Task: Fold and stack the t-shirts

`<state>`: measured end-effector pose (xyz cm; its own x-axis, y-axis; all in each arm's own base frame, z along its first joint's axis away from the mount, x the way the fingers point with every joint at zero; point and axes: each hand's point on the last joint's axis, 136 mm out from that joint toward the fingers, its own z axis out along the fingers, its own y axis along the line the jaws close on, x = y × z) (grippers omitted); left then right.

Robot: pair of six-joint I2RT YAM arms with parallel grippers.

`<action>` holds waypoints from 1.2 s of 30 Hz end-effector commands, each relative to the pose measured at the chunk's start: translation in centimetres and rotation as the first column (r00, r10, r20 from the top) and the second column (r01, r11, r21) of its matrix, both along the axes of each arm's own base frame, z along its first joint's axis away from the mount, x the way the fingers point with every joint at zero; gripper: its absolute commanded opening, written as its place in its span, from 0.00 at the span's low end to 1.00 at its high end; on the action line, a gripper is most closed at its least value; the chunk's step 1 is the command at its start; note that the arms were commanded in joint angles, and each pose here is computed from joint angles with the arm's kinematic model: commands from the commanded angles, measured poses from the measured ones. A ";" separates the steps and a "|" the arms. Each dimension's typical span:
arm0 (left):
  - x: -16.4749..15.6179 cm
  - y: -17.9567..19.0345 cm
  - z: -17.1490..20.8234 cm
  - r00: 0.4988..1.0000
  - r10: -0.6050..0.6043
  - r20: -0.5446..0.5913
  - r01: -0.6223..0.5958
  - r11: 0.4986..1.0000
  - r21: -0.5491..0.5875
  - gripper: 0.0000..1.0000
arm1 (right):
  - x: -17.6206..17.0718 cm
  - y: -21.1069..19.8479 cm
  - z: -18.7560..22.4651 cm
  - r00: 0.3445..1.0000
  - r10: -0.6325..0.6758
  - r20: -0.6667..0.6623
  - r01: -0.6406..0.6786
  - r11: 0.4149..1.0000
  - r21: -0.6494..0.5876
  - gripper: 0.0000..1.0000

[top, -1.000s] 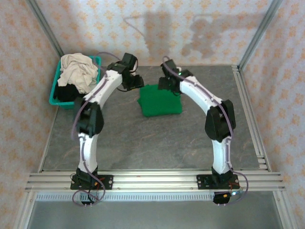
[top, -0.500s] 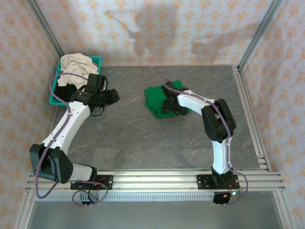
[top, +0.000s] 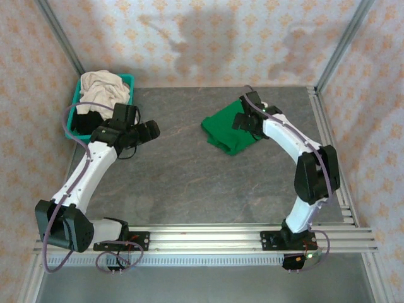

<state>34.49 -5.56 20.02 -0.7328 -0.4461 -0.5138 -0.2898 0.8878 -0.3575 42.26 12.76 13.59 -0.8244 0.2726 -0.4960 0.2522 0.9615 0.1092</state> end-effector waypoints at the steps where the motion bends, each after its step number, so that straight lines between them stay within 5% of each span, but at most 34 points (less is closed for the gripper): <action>1: -0.7 0.7 0.1 0.999 0.028 0.023 -0.028 1.000 0.009 0.89 | 2.3 2.6 -2.2 0.999 0.029 -0.024 -0.030 0.998 -0.047 1.00; 5: -2.0 1.4 -0.7 0.999 0.045 -0.002 -0.045 0.998 0.040 0.98 | 5.9 3.9 -3.2 0.993 0.111 -0.046 -0.119 0.963 -0.244 0.98; 10: -3.3 2.2 -1.6 0.998 0.059 -0.027 -0.057 0.996 0.071 1.00 | 8.3 3.9 -6.6 0.975 0.155 -0.161 -0.196 0.938 -0.284 0.99; 14: -3.3 2.8 -1.8 0.997 0.071 -0.043 -0.066 0.993 0.101 1.00 | 9.7 1.2 -9.1 0.976 0.030 -0.214 -0.063 0.987 -0.151 0.94; 20: -3.1 3.2 -1.4 0.996 0.075 -0.043 -0.070 0.990 0.123 1.00 | 10.9 -6.7 -10.1 0.950 -0.200 -0.240 0.142 0.961 -0.238 0.93; 30: -3.1 3.7 -1.9 0.994 0.087 -0.065 -0.077 0.986 0.149 1.00 | 13.9 -17.4 -11.2 0.882 -0.432 -0.187 0.421 0.902 -0.099 0.96; 33: -3.0 3.7 -2.1 0.993 0.088 -0.073 -0.076 0.986 0.150 1.00 | 16.4 -18.2 -12.2 0.904 -0.392 -0.172 0.411 0.907 0.095 0.96; 36: -3.1 3.7 -2.1 0.993 0.088 -0.076 -0.075 0.985 0.154 1.00 | 18.7 -17.8 -11.4 0.941 -0.317 -0.116 0.333 0.928 0.165 0.96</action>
<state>31.55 -2.95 17.28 -0.7468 -0.4337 -0.5042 -0.3655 0.9010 -0.2337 58.86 -6.38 4.00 -0.6840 0.6288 -0.3697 0.6322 0.7639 0.1297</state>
